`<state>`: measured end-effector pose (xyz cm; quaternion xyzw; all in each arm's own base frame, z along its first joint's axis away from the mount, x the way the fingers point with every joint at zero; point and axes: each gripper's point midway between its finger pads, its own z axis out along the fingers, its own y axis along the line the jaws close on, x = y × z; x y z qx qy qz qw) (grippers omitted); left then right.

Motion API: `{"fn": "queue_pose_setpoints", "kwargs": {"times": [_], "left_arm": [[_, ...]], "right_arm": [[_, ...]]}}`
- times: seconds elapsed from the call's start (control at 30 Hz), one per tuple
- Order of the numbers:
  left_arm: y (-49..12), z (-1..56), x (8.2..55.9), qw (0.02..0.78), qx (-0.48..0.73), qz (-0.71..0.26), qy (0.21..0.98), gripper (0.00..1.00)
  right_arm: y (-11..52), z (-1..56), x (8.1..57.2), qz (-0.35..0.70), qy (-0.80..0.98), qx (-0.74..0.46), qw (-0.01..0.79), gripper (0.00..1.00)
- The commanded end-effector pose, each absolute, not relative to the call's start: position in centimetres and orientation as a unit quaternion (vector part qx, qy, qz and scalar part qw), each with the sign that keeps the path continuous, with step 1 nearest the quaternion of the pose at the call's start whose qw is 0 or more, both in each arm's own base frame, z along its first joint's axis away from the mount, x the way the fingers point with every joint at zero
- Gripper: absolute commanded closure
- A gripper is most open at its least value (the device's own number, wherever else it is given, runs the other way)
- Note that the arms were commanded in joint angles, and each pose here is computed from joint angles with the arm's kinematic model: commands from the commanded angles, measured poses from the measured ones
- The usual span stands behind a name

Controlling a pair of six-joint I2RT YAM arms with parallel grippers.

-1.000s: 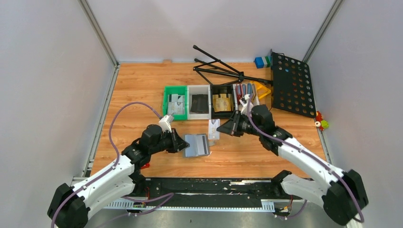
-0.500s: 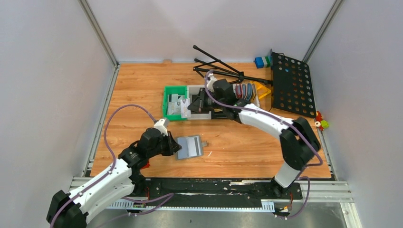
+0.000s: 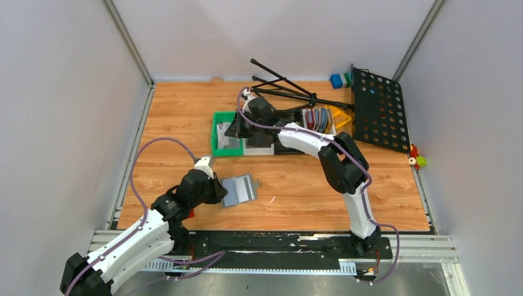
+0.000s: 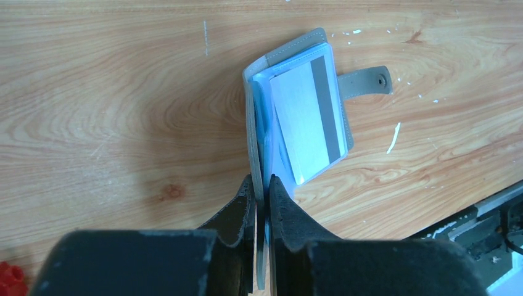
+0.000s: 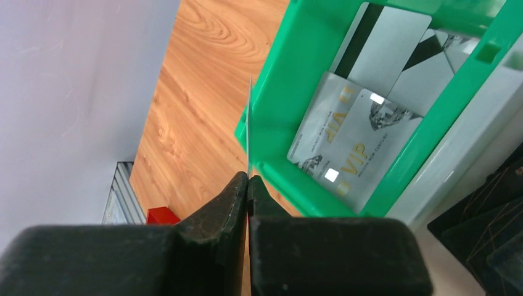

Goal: Take the credit cards out of the card holder
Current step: Place the credit card in the storage box, then remove the credit card from the card holder.

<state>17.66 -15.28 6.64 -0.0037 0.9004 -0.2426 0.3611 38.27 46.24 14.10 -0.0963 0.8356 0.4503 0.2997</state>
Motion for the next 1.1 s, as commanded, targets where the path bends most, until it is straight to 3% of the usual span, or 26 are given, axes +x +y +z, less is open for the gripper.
{"fn": "queue_pose_setpoints", "kwargs": {"times": [0.0, 0.07, 0.17, 0.23, 0.5, 0.53, 0.57, 0.6, 0.87, 1.07], "left_arm": [[-14.5, 7.3, 18.5, 0.385, 0.002, -0.221, 0.896, 0.98], [-14.6, 7.4, 18.4, 0.385, 0.005, -0.224, 0.895, 0.98], [-14.8, 7.5, 18.5, 0.386, 0.008, -0.228, 0.894, 0.99], [-14.9, 7.6, 18.5, 0.387, 0.011, -0.231, 0.893, 0.99], [-16.1, 8.5, 18.6, 0.39, 0.017, -0.262, 0.883, 1.0], [-16.2, 8.6, 18.6, 0.39, 0.017, -0.264, 0.882, 1.0], [-16.3, 8.9, 18.7, 0.391, 0.016, -0.267, 0.881, 1.0], [-16.4, 9.1, 18.7, 0.391, 0.016, -0.271, 0.879, 1.0], [-19.9, 12.7, 17.7, 0.383, 0.032, -0.383, 0.84, 1.0], [-22.7, 16.4, 16.8, 0.367, 0.045, -0.478, 0.797, 1.0]], "right_arm": [[47.1, 16.4, 40.4, 0.449, 0.818, -0.108, 0.344, 0.93], [46.7, 16.8, 40.9, 0.44, 0.818, -0.104, 0.355, 0.85], [45.4, 17.5, 41.0, 0.413, 0.828, -0.101, 0.366, 0.62], [44.4, 18.4, 40.6, 0.403, 0.826, -0.104, 0.38, 0.51], [39.6, 23.4, 35.3, 0.402, 0.814, -0.127, 0.399, 0.3], [38.8, 23.9, 34.5, 0.403, 0.813, -0.13, 0.401, 0.24], [38.2, 24.4, 33.7, 0.404, 0.811, -0.13, 0.404, 0.08], [37.3, 24.0, 32.7, 0.399, 0.815, -0.129, 0.4, 0.01], [31.9, 22.1, 25.3, 0.396, 0.816, -0.179, 0.381, 0.0], [27.4, 23.9, 20.3, 0.42, 0.78, -0.187, 0.424, 0.0]]}}
